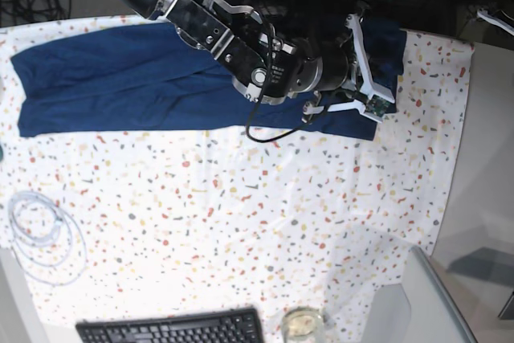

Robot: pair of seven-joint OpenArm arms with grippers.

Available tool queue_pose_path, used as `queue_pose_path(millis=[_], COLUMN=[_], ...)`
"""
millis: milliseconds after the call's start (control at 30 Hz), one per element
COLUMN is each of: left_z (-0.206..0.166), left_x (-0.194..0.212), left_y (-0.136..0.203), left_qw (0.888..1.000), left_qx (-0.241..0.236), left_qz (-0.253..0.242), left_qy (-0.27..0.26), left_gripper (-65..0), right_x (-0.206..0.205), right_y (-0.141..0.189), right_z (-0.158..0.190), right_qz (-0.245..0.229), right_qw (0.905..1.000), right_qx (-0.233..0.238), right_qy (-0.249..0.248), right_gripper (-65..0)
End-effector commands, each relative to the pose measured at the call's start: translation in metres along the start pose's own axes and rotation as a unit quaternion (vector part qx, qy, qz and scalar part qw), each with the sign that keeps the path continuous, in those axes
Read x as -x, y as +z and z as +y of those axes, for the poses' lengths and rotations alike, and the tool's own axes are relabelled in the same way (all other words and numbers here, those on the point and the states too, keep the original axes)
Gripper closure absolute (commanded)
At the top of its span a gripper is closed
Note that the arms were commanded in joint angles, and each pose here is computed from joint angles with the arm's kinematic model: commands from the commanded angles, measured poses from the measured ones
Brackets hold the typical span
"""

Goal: Layout the t-shirt on the table in an organized manner, then fold the t-shirt properly
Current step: 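Reach the right gripper across to the strip's end near the left gripper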

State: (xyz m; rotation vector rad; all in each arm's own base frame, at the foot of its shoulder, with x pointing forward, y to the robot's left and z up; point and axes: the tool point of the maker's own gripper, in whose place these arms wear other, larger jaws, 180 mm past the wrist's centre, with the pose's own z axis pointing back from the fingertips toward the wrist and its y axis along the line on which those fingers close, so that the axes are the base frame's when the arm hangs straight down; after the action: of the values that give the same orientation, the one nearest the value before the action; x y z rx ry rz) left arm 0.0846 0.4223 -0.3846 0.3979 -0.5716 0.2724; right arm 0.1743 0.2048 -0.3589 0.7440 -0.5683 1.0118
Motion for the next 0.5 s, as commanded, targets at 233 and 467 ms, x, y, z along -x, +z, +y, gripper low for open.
queue_pose_path(millis=[233,467], left_z=[0.006,-0.013], left_x=[0.001,-0.002], left_y=[-0.002,-0.004], left_qw=[1.000,0.999], left_qx=[-0.001,0.023], left_qz=[-0.002,-0.002], left_qy=[0.002,-0.022], left_gripper=[0.0,0.0], right_x=[-0.020,-0.026], right_y=[0.002,0.001], right_z=[-0.003,0.000], right_qz=[-0.032,-0.039], right_qw=[0.9995,0.9992], right_qx=[0.000,-0.004], right_qy=[0.005,0.006], right_gripper=[-0.2,-7.1])
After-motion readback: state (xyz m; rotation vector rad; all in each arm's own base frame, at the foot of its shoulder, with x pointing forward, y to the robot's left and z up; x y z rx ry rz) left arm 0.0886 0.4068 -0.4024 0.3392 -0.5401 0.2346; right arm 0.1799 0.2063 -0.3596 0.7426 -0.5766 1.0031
